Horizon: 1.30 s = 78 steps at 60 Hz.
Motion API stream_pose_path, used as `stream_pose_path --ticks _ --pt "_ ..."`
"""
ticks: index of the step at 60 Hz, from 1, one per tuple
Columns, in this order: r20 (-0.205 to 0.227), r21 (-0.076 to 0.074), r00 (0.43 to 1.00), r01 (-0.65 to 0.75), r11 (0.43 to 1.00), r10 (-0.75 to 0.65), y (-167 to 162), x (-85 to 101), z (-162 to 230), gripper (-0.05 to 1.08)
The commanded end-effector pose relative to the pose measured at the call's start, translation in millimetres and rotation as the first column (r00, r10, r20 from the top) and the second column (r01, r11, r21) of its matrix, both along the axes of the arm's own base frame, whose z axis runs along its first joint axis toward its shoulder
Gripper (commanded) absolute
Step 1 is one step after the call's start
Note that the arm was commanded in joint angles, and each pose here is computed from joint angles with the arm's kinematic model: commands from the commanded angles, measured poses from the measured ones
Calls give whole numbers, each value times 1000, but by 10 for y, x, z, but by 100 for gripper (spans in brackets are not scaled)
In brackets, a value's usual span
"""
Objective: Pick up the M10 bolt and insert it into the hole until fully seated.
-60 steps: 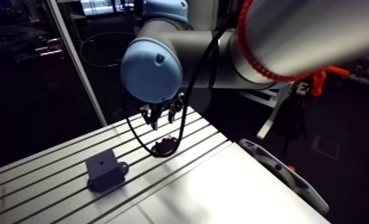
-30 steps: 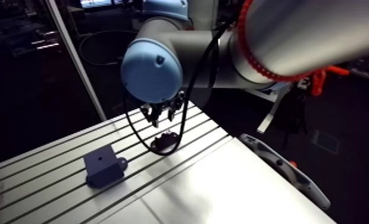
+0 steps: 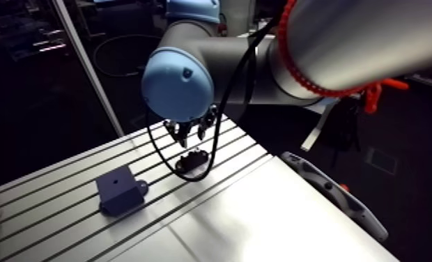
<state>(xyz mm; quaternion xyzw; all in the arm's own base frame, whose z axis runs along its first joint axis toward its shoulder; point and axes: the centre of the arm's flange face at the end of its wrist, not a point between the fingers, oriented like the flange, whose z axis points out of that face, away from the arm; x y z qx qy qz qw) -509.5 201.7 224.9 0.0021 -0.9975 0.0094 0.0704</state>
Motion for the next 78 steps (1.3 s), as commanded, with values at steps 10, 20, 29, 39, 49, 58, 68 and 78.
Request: stream_pose_path --ticks 10,20,29,39,49,58,68,78 --pt "14 11 1000 3 1000 -3 31 0 -72 46" --pt "17 9 1000 3 1000 -3 33 -1 -95 46" --pt "20 9 1000 3 1000 -3 31 4 -102 46" --pt "23 6 1000 3 1000 -3 20 6 -118 46" --pt "25 4 1000 5 1000 -5 32 2 -134 47" --pt "28 2 1000 5 1000 -5 29 6 -151 47" --pt "38 8 999 6 1000 -6 27 25 -170 47" --pt "42 9 999 7 1000 -8 30 27 -179 47"
